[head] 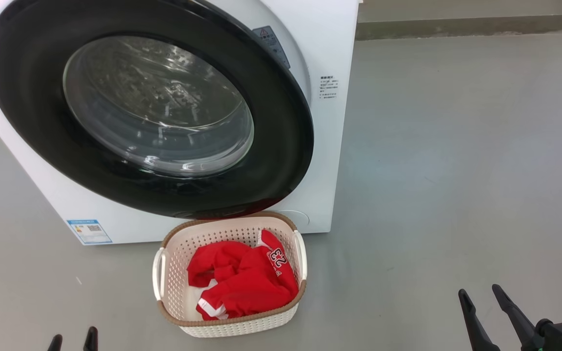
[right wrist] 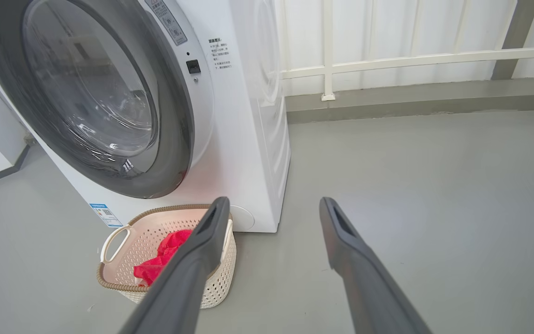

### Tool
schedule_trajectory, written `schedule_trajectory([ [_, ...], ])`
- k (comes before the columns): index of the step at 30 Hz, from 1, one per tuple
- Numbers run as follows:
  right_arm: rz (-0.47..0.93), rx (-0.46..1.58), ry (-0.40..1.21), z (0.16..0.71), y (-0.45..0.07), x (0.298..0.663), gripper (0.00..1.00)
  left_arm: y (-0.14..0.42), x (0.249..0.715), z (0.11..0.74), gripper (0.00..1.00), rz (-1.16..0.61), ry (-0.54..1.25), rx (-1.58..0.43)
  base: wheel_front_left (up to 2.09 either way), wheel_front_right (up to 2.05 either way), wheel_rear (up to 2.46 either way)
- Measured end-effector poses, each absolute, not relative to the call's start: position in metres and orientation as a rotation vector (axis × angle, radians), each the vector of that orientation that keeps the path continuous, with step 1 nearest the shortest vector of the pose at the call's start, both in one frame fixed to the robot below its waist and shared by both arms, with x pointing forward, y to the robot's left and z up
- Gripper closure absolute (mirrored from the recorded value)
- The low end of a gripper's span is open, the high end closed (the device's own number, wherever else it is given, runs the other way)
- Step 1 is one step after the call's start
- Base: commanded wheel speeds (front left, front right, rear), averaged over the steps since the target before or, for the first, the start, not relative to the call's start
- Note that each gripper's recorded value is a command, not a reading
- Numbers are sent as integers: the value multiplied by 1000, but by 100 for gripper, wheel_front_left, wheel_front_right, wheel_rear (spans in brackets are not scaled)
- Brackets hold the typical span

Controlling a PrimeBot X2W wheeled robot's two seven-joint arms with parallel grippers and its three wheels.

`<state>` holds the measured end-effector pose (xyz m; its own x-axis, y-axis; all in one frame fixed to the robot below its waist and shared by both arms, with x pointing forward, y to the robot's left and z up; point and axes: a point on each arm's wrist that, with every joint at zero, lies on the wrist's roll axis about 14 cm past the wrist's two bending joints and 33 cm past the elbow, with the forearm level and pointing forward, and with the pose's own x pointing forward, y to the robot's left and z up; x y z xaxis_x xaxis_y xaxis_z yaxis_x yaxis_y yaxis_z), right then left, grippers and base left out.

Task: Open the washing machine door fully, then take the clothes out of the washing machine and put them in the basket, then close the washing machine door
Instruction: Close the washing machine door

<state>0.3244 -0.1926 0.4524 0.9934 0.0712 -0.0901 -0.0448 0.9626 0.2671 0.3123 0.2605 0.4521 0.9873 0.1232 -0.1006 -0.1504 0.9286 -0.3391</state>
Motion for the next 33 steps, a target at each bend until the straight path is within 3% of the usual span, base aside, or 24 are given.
schedule_trajectory([
  [21,66,271,104,452,-190,328,0,249,305,450,0,172,75,-248,0,0,0],
  [22,69,271,104,452,-189,329,17,249,304,451,0,172,75,-249,0,0,0],
  [23,72,274,102,452,-187,330,55,248,304,450,0,172,75,-250,0,0,0],
  [25,84,284,99,454,-182,332,100,247,303,450,0,171,77,-255,0,0,0],
  [33,197,306,64,469,-146,352,100,245,295,449,0,179,79,-251,0,0,0],
])
